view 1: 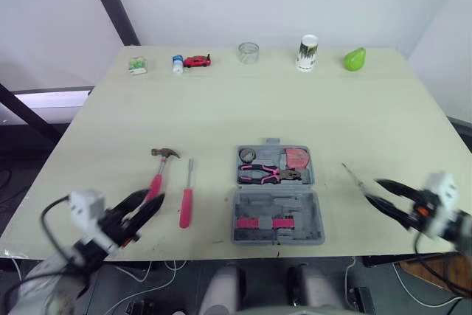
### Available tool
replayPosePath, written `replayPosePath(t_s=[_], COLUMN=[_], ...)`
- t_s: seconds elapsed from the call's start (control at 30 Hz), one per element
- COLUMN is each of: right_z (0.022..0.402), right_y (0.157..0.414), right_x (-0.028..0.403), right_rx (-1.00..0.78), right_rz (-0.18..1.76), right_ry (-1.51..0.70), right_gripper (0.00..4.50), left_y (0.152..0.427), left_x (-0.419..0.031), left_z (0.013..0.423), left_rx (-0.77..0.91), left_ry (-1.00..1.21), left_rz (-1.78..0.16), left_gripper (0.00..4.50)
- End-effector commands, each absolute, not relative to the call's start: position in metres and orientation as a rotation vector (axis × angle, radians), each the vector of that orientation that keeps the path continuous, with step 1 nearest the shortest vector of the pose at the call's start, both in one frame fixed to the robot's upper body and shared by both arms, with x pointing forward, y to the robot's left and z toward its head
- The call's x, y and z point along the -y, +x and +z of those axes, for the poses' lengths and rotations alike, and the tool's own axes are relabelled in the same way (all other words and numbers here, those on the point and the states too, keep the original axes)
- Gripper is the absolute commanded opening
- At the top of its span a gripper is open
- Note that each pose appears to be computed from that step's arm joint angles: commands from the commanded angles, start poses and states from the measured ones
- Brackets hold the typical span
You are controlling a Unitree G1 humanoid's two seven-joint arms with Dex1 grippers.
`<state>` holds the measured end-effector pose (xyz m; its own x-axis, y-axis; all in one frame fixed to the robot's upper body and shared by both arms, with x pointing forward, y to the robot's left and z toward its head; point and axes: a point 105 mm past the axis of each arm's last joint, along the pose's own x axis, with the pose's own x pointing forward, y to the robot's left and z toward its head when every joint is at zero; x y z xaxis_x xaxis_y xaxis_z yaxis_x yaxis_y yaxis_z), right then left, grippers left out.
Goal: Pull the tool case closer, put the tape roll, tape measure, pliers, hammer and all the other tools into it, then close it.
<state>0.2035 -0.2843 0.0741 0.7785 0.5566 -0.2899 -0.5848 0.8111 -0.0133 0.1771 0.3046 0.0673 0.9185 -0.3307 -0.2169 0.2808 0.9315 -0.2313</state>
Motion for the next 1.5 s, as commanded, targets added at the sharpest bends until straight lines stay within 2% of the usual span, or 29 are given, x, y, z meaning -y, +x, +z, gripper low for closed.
replayPosePath(t_s=[0.03,0.2,0.37,0.6,0.8,0.87,0.9,1.13,1.3,1.5], right_z=[0.081,0.072,0.074,0.095,0.100,0.090,0.084,0.065,0.052,0.055], right_y=[0.191,0.175,0.178,0.211,0.244,0.258,0.263,0.292,0.299,0.304], right_x=[0.305,0.321,0.317,0.287,0.260,0.256,0.258,0.253,0.242,0.236], right_rx=[-0.245,-0.274,-0.253,-0.188,-0.236,-0.324,-0.368,-0.493,-0.517,-0.517], right_rz=[0.567,0.516,0.528,0.601,0.619,0.582,0.553,0.507,0.497,0.491], right_ry=[-0.143,-0.132,-0.132,-0.152,-0.219,-0.281,-0.305,-0.286,-0.260,-0.254], right_gripper=[4.50,4.50,4.50,4.50,4.50,4.50,4.50,4.50,4.50,4.50], left_y=[0.163,0.147,0.153,0.186,0.215,0.226,0.228,0.224,0.222,0.221], left_x=[-0.319,-0.334,-0.330,-0.275,-0.218,-0.198,-0.188,-0.159,-0.154,-0.153], left_z=[0.071,0.061,0.063,0.091,0.129,0.141,0.150,0.167,0.169,0.169], left_rx=[-0.239,-0.275,-0.264,-0.201,-0.120,-0.075,-0.034,-0.032,-0.048,-0.041], left_ry=[-0.166,-0.167,-0.170,-0.154,-0.188,-0.111,-0.142,-0.116,-0.086,-0.086], left_rz=[-0.298,-0.255,-0.273,-0.523,-0.744,-0.809,-0.857,-1.155,-1.232,-1.241], left_gripper=[4.47,4.47,4.47,4.47,4.47,4.47,4.47,4.47,4.47,4.47])
